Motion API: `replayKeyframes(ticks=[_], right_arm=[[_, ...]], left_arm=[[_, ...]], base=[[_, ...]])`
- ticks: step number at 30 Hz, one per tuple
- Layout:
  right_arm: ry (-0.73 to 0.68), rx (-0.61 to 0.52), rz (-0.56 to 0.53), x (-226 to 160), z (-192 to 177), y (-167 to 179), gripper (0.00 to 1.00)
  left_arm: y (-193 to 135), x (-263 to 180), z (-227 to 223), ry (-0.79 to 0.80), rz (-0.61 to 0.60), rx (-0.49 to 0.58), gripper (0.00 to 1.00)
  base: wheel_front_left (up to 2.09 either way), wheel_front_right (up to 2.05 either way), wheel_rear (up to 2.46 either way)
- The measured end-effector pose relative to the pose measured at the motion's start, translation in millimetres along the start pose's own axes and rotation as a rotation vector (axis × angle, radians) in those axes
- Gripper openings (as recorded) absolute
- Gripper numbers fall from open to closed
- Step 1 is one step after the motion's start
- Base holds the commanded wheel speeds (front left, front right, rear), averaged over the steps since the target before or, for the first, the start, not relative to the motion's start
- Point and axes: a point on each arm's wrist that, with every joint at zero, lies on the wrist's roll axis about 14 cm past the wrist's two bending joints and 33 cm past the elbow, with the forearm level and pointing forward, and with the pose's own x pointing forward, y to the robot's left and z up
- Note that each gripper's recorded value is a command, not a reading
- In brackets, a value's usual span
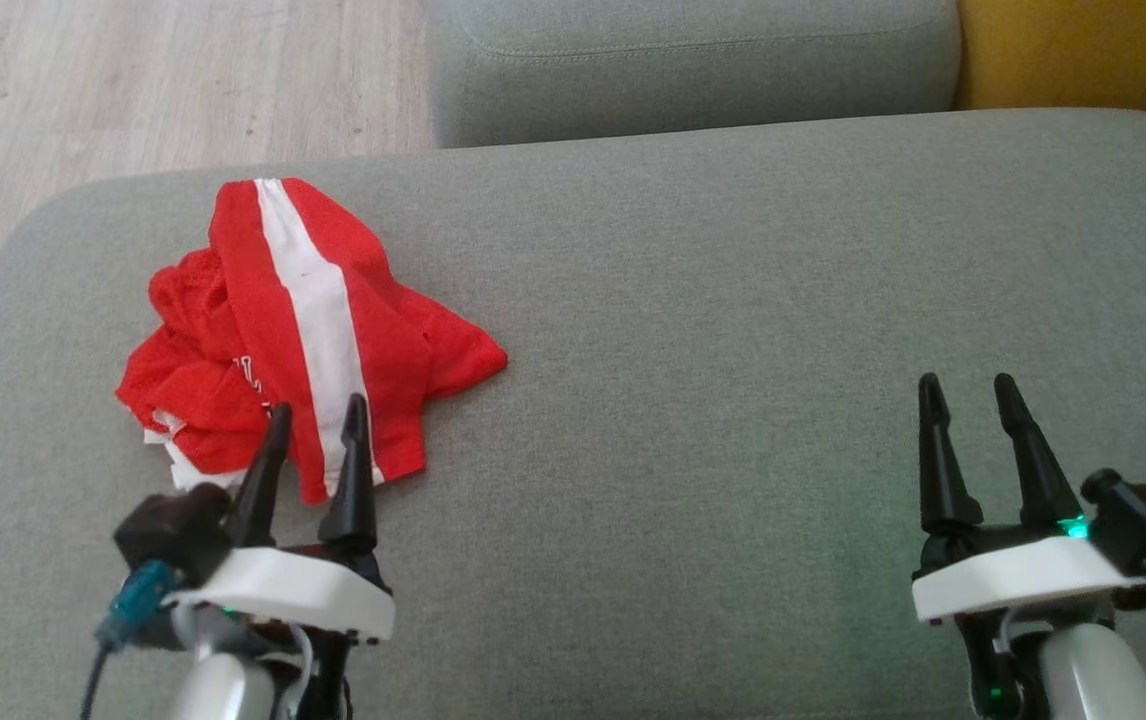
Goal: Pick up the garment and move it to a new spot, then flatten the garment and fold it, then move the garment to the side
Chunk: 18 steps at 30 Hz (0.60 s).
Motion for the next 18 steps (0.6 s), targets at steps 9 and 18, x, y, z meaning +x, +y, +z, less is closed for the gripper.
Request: replayKeyframes(ticks=[9,18], right_arm=[[-0.021,-0.130,0.033,0.1,4.7,7.2,1.00],[-0.053,-0.222,0.081,1.7,10.5,20.3,1.00]], left_arm=[[-11.5,-3.9,-4.4,-0.005,-0.031,0.150,1.00],[-20.6,-5.9,-2.1,-0.033,-0.049,0.187,1.00]], base=[[0.00,0.00,0.00],[0.00,0.00,0.00]])
